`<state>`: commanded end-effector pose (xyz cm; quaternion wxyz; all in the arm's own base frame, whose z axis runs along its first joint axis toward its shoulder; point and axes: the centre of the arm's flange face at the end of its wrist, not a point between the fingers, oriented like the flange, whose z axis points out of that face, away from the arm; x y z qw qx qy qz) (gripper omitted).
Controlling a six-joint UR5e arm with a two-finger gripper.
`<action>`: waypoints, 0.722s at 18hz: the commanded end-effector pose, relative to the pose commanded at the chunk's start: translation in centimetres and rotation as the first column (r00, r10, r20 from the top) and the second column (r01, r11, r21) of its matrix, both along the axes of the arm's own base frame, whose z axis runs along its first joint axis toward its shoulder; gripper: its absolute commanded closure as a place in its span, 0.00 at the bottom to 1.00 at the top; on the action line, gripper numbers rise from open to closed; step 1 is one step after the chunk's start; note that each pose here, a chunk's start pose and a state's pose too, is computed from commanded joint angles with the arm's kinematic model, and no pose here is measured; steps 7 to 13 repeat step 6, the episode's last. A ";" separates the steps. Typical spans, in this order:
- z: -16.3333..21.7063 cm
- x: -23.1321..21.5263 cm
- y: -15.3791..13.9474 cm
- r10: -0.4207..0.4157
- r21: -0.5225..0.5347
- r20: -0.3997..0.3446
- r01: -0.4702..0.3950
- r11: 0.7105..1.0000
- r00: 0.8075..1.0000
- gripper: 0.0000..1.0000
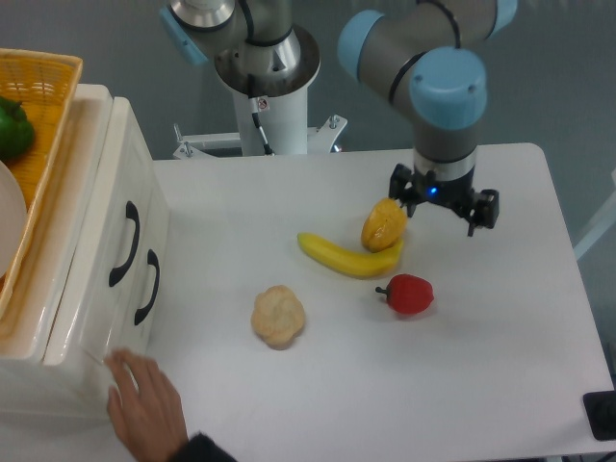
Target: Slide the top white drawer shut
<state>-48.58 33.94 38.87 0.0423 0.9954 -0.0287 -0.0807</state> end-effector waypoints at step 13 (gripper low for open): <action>1.0 -0.4 -2.2 -0.036 -0.008 -0.002 0.036 0.999 0.999 0.00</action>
